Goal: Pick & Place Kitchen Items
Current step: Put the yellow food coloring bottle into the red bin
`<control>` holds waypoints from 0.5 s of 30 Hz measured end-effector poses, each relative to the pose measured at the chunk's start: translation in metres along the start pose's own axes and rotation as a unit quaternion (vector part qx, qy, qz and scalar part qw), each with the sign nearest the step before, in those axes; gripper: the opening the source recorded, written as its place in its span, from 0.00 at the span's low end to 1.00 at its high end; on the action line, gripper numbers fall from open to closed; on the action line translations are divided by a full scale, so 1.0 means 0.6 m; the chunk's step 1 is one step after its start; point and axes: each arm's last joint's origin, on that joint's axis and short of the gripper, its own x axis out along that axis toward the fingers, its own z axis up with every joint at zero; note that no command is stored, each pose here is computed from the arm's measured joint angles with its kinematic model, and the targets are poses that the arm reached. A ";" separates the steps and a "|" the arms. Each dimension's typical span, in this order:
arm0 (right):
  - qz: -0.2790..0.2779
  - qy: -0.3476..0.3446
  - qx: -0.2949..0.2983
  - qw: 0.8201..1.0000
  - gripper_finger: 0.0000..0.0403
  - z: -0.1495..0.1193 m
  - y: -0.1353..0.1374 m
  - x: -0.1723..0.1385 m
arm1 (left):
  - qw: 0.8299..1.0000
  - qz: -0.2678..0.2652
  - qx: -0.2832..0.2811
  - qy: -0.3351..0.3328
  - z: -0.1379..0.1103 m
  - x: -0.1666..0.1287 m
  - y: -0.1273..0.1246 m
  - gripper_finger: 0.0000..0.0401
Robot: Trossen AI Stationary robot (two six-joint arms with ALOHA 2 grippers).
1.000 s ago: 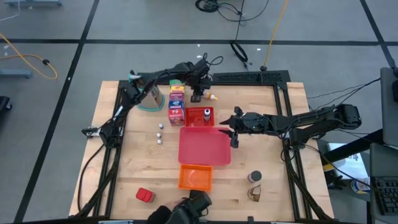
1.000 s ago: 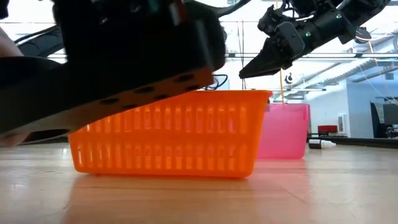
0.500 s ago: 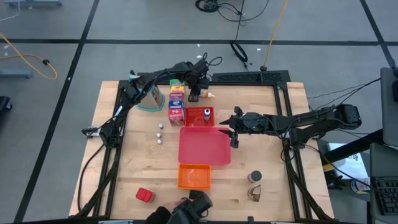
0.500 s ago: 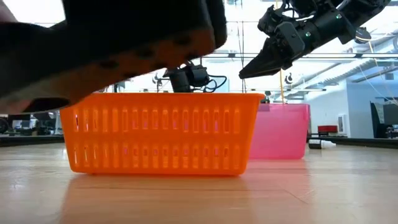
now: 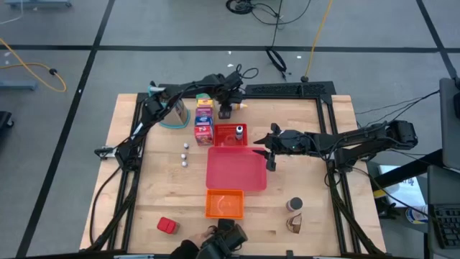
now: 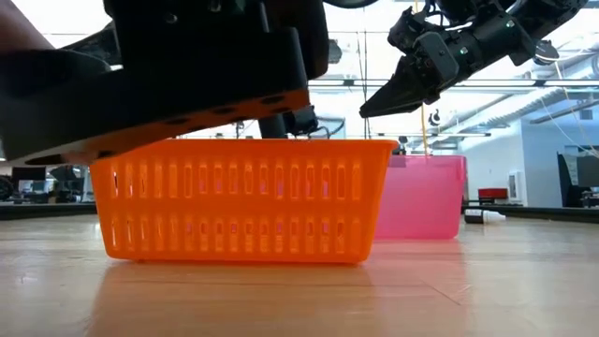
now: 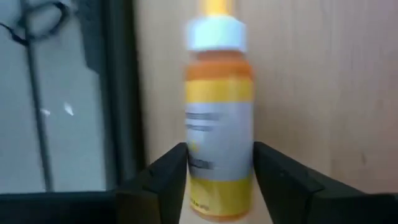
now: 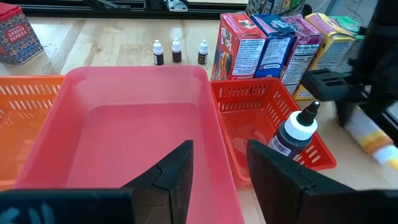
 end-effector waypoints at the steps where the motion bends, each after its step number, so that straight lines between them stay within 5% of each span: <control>1: 0.000 0.000 0.000 1.000 0.35 0.000 0.000 0.000 | 1.000 -0.002 0.002 0.001 -0.001 0.001 0.000 0.50; 7: 0.000 0.000 0.000 1.000 0.35 0.000 0.000 0.000 | 1.000 -0.013 0.006 -0.014 0.002 0.000 -0.001 0.50; 15: 0.000 0.000 0.000 1.000 0.35 0.000 0.000 0.000 | 1.000 -0.013 0.018 -0.018 0.006 -0.003 -0.004 0.18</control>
